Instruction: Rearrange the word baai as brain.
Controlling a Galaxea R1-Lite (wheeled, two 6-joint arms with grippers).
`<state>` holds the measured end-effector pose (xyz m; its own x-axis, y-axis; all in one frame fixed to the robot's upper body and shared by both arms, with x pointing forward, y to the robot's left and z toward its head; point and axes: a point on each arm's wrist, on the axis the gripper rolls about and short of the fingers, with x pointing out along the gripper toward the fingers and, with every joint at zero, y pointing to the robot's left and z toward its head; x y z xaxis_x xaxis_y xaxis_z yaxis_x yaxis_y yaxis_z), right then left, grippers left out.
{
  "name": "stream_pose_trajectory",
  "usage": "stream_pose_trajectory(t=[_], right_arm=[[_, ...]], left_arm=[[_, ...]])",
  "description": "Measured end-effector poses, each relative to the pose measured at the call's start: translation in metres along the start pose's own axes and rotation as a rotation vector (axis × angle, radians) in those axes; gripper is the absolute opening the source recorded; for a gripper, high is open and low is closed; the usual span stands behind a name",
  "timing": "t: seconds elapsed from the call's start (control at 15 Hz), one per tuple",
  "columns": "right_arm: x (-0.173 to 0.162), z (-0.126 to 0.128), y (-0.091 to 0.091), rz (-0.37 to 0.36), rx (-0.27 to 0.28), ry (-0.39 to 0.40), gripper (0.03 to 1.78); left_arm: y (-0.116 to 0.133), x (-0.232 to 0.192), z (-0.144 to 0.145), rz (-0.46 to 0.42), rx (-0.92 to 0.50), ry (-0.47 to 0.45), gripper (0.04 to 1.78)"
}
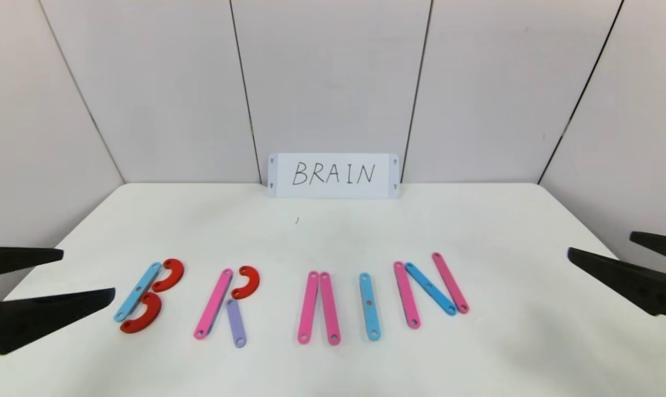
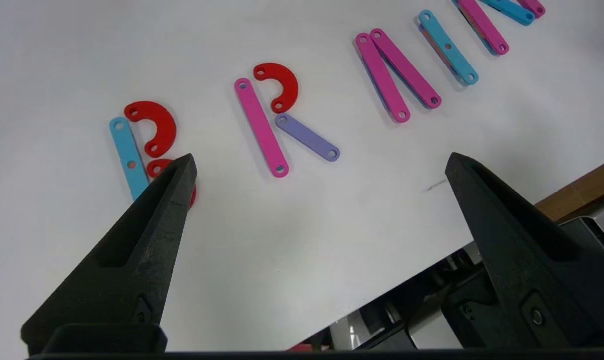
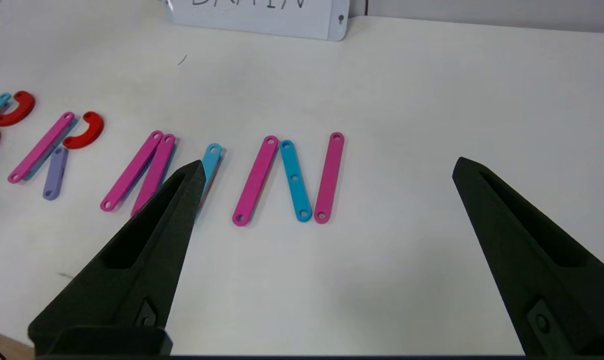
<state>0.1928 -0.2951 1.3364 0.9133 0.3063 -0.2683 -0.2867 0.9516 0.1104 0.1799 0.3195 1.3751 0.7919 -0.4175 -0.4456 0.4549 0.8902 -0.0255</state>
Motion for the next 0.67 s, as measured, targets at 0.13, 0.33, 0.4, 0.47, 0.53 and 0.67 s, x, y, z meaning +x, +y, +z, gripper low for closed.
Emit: stream_pose_trajectory(t=[0.13, 0.33, 0.4, 0.47, 0.53, 0.67], right_arm=[[-0.027, -0.006, -0.003, -0.001, 0.005, -0.017, 1.73], [-0.060, -0.020, -0.010, -0.053, 0.022, -0.044, 1.73], [-0.070, -0.024, -0.012, -0.090, 0.033, -0.066, 1.73], [-0.080, -0.026, -0.014, -0.134, 0.044, -0.107, 1.73], [-0.088, -0.029, -0.014, -0.181, 0.053, -0.141, 1.73], [-0.106, -0.035, -0.012, -0.287, 0.071, -0.206, 1.73]], left_arm=[[-0.010, -0.020, -0.019, 0.065, 0.019, -0.049, 1.74], [-0.024, -0.047, -0.050, 0.153, 0.037, -0.122, 1.74], [-0.028, -0.055, -0.059, 0.183, 0.042, -0.148, 1.74], [-0.032, -0.063, -0.067, 0.210, 0.040, -0.171, 1.74], [-0.036, -0.070, -0.076, 0.234, 0.034, -0.194, 1.74], [-0.043, -0.083, -0.091, 0.288, 0.022, -0.236, 1.74]])
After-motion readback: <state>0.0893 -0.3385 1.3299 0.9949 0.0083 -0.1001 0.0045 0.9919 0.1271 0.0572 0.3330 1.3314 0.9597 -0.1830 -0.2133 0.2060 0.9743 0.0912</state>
